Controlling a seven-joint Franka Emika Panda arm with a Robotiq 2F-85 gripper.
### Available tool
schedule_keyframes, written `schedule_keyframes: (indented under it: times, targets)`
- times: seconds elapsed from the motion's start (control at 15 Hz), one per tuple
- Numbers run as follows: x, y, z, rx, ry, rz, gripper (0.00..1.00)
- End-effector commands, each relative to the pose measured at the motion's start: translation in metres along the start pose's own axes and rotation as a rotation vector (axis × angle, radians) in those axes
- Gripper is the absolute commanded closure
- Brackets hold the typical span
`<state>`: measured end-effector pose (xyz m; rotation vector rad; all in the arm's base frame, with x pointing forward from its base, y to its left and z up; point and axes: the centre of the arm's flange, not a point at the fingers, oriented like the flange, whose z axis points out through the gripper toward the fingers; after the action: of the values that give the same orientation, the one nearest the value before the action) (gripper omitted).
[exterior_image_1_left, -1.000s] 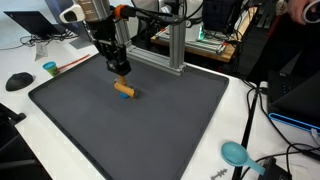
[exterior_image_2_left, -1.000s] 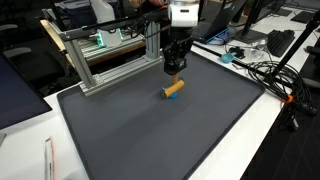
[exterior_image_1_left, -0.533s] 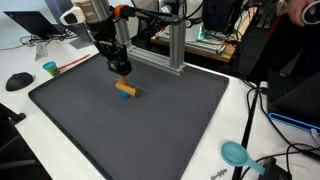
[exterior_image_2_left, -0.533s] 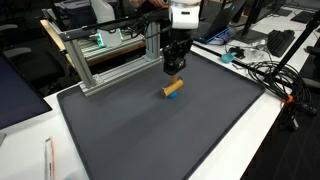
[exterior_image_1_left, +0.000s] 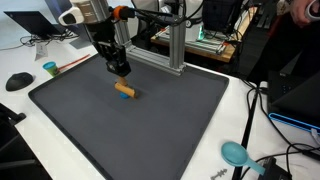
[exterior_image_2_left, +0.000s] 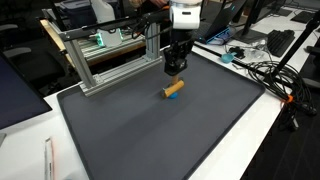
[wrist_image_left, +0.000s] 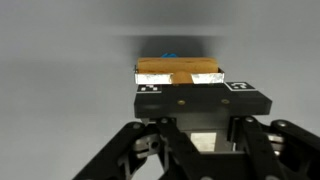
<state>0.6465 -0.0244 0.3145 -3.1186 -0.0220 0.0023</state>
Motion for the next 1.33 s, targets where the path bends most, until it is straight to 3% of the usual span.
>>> schedule_keyframes:
  times: [0.0, 0.33, 0.8, 1.13, 1.27]
  targets:
    - [0.012, 0.000, 0.033, 0.017, 0.057, 0.015, 0.78]
    - [0.013, 0.000, 0.034, 0.015, 0.081, 0.012, 0.78]
    - [0.016, 0.000, 0.049, 0.014, 0.025, -0.001, 0.78]
    - [0.014, 0.000, 0.016, 0.040, 0.130, -0.050, 0.78]
    - [0.008, -0.001, -0.009, 0.037, 0.160, -0.129, 0.78]
